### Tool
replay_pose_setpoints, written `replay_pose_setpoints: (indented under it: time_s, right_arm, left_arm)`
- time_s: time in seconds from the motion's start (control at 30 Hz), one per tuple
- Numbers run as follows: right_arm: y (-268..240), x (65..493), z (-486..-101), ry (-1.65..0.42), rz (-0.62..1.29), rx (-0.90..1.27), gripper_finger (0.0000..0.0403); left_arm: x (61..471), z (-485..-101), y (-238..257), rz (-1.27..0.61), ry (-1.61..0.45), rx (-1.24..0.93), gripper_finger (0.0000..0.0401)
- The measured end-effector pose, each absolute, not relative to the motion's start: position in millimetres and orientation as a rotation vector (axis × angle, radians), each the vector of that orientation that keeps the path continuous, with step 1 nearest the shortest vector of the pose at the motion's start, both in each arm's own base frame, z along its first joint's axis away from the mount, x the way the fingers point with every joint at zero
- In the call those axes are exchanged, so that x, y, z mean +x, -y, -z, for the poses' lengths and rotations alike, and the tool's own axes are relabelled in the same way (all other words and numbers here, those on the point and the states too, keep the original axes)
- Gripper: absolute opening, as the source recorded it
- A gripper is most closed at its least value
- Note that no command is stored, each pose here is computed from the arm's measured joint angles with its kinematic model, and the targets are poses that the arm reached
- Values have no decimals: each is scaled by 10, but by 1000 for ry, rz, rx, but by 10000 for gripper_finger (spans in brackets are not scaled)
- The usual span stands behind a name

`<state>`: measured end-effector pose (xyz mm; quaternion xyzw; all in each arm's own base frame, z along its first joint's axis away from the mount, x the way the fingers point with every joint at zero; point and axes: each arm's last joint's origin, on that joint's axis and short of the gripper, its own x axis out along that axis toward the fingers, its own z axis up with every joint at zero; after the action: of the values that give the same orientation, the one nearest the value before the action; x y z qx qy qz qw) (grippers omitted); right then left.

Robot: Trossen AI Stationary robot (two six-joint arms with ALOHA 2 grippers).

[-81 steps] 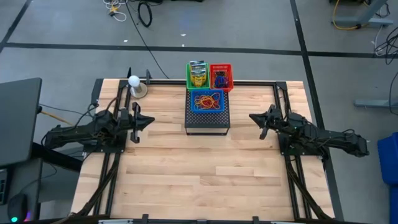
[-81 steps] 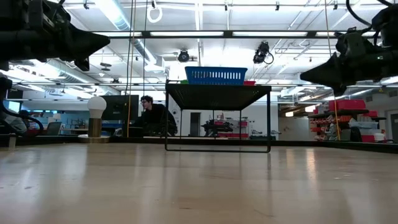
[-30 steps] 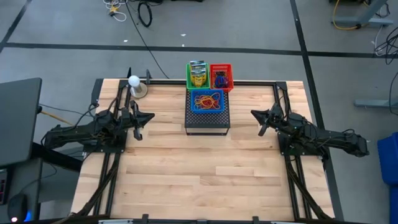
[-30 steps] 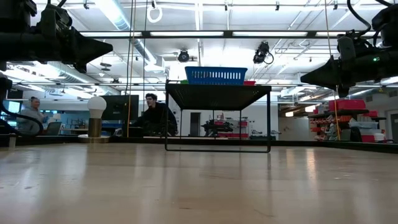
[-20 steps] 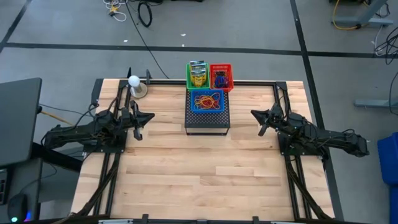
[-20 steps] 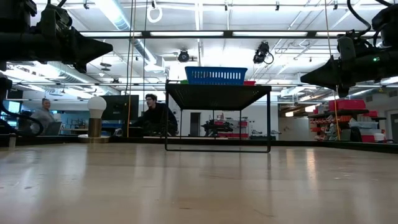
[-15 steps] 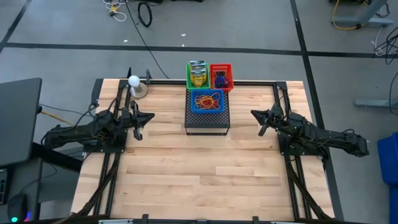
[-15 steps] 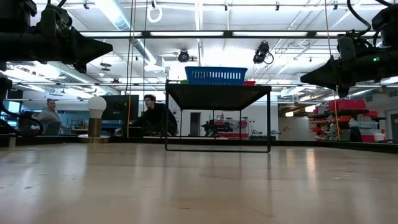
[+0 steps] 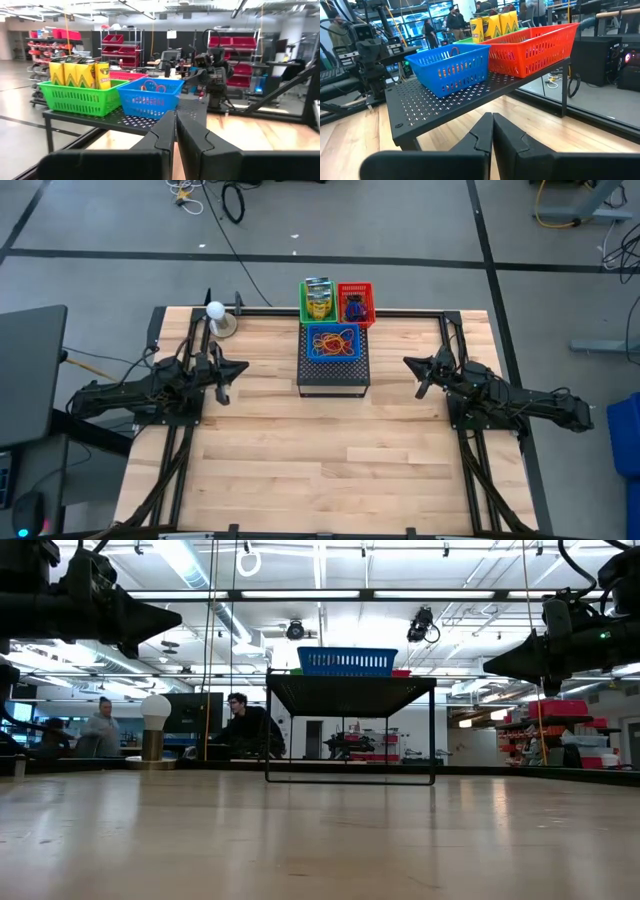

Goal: Pick & Place Office Desk Supplies
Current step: Return to Home Position

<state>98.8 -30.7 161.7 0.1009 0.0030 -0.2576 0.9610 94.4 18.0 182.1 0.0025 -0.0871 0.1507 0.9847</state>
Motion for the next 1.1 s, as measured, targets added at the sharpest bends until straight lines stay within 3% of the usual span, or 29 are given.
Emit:
replay_pose_setpoints:
  time_s: [1.1]
  right_arm:
    - [307, 988, -1617, -6, 523, 205, 18]
  left_arm:
    - [947, -1815, -185, -325, 162, 41, 24]
